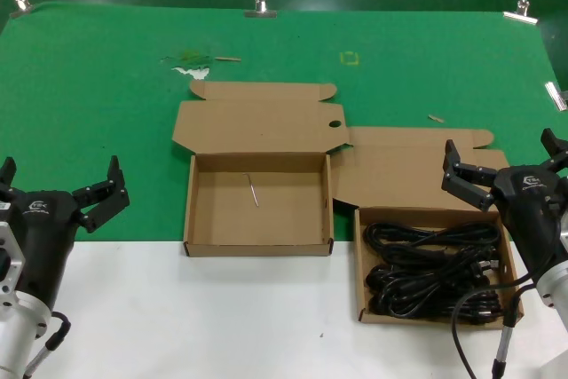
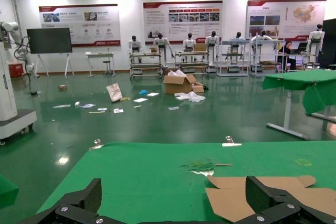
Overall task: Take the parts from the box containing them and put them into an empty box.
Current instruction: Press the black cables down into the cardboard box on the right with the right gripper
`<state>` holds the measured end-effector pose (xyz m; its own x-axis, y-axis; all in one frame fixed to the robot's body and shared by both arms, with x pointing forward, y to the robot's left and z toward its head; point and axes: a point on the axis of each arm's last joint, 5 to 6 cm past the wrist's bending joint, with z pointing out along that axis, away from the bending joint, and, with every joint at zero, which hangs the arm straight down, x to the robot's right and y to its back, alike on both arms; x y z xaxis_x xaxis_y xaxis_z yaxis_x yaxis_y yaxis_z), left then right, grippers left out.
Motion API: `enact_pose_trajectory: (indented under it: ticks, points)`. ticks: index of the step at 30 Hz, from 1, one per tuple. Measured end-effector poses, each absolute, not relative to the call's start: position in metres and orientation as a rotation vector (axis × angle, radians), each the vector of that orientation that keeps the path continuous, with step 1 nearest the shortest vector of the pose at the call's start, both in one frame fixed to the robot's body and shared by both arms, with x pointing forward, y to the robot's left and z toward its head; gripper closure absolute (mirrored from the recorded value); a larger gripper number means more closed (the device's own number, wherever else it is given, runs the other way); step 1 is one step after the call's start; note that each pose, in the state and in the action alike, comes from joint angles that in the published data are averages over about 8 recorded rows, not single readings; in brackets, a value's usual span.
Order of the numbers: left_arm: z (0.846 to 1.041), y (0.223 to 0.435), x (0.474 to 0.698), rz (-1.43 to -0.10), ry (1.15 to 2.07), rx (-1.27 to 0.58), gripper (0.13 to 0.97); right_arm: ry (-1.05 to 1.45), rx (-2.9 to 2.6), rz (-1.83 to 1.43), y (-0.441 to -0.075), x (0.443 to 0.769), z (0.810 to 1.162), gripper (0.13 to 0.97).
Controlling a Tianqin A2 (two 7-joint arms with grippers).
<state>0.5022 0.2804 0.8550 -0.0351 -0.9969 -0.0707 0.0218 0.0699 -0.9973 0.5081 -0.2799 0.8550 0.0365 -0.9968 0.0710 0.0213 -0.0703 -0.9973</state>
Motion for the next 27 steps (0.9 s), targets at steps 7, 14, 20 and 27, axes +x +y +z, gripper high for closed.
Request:
enact_pose_trajectory:
  ticks: [7, 14, 20, 27]
  points:
    - [0.8550, 0.2804, 0.5022, -1.193, 1.253, -1.125, 0.132, 1.133, -1.263, -1.243, -0.2799, 0.5081, 0.8550, 0.130]
    - [0.8550, 0.2804, 0.5022, -1.193, 1.253, -1.125, 0.132, 1.133, -1.263, -1.243, -0.2799, 0.5081, 0.8550, 0.130]
    - [0.8550, 0.2804, 0.5022, -1.193, 1.253, -1.125, 0.137, 1.133, -1.263, -1.243, -0.2799, 0.5081, 0.8550, 0.130]
    - [0.8550, 0.2804, 0.5022, -1.193, 1.253, -1.125, 0.172, 1.133, -1.263, -1.243, -0.2799, 0.5081, 0.8550, 0.130]
